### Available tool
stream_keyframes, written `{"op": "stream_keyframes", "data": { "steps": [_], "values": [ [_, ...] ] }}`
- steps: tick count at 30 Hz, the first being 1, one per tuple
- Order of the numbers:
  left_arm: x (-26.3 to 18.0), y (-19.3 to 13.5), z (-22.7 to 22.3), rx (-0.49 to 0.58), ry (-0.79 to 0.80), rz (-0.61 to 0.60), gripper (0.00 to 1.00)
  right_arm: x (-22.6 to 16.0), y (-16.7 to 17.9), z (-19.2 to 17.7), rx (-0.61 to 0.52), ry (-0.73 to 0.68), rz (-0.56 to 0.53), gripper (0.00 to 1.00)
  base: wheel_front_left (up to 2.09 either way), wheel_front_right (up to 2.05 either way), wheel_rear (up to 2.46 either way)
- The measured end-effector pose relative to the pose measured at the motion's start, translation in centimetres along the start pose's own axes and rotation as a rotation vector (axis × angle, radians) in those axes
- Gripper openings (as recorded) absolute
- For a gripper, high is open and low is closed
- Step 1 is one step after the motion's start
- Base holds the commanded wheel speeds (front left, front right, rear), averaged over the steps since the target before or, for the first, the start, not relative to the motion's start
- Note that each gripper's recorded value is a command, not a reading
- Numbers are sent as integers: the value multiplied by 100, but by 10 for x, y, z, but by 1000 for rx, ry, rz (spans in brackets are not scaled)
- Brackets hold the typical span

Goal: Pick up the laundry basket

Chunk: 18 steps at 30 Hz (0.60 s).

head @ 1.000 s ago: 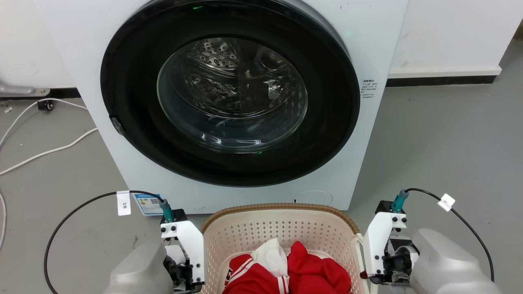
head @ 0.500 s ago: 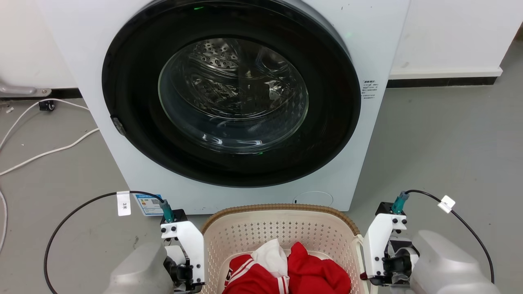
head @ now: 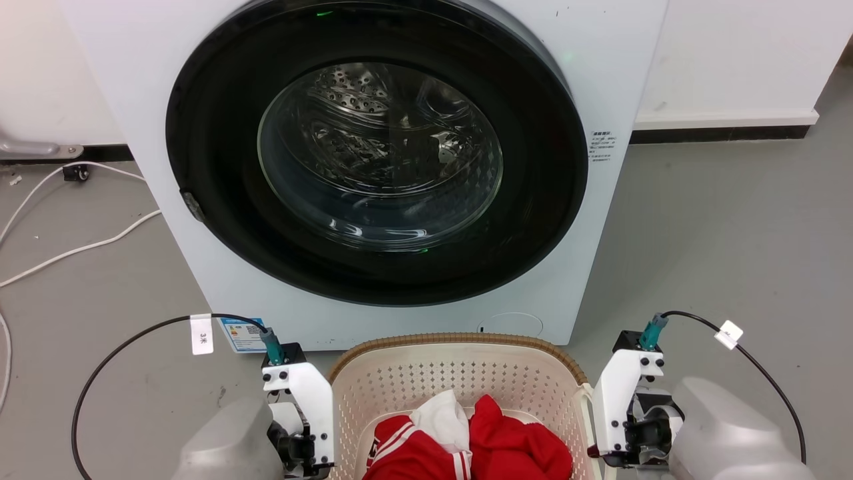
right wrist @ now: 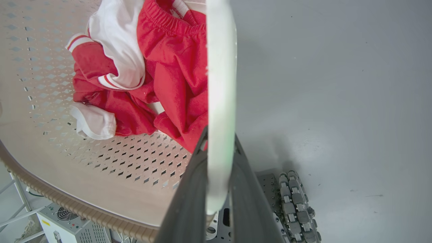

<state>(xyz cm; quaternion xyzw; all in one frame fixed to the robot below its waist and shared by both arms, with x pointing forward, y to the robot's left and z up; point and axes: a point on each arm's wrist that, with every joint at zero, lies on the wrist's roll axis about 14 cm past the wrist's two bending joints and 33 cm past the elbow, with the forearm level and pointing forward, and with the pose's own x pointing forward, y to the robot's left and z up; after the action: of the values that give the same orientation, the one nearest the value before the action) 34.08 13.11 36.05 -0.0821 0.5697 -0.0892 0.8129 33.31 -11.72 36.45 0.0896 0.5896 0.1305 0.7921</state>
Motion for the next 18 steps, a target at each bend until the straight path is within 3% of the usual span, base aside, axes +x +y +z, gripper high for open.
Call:
{"op": "stream_keyframes", "data": {
  "steps": [18],
  "values": [
    [1, 0, -1, 5, -21, 2, 0, 1, -1, -2, 1, -8, 0, 0, 0, 0, 0]
  ]
}}
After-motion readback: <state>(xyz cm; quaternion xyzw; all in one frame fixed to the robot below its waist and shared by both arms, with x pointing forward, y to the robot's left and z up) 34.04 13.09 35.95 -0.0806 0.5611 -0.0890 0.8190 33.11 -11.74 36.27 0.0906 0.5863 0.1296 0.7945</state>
